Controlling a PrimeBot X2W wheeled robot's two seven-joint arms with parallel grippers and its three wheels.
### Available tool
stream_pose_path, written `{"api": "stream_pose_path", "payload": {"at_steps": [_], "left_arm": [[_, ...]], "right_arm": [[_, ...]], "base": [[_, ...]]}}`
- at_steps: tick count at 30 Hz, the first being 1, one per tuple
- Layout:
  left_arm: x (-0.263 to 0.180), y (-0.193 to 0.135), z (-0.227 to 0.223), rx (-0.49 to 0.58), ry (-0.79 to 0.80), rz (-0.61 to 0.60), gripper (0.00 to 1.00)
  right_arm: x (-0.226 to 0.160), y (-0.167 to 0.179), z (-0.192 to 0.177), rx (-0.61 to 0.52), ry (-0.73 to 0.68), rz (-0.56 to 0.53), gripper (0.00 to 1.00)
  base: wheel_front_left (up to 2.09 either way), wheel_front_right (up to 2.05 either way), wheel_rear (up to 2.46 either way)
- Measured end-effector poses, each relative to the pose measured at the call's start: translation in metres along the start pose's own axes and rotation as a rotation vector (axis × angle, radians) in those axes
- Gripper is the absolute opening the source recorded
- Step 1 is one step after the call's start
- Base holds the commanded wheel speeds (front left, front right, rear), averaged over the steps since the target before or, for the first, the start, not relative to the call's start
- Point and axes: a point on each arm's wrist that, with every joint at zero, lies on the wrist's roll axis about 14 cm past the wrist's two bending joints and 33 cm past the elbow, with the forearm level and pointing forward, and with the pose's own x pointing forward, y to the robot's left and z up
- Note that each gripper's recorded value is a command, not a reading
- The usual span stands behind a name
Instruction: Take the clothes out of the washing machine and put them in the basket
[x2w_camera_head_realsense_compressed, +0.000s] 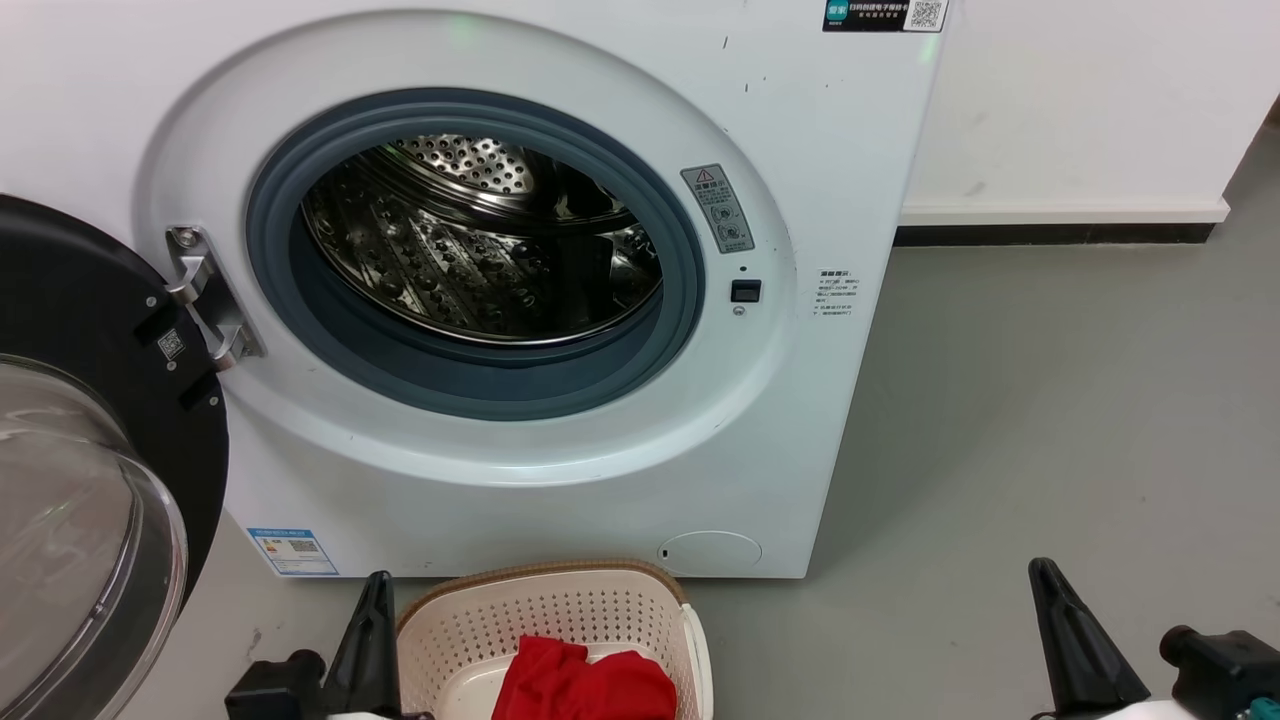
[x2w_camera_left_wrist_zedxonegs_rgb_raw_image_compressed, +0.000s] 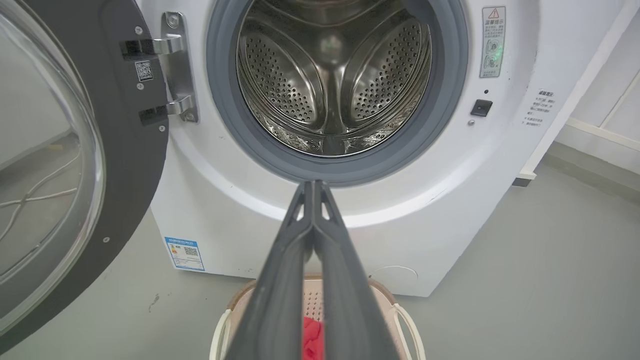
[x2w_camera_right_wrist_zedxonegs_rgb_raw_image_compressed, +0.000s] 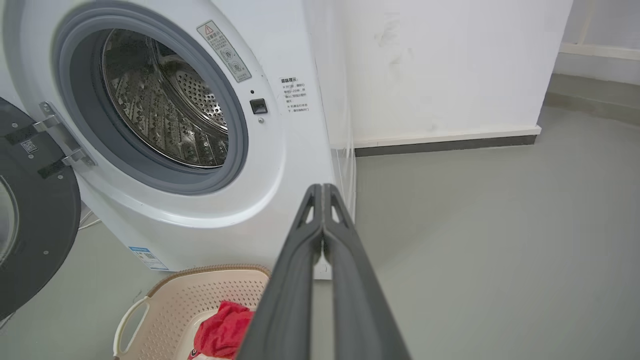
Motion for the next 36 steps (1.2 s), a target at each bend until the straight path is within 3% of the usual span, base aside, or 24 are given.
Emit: {"api": "stream_pose_path", "payload": {"at_steps": [15,36], "left_arm": [[0.011,0.010,-0.009,-0.301,0.063,0.042,0.00],[0.024,0.014,-0.012,-0.627,0.098,0.065,0.00]], "right_arm": [[0.013,-0.005,-0.003,0.305,-0.013,-0.001,0.00],[0.027,-0.014,-0.005,0.623,-0.024,-0.017,0.00]], "base": [[0.00,0.00,0.00],[0.00,0.00,0.00]]}}
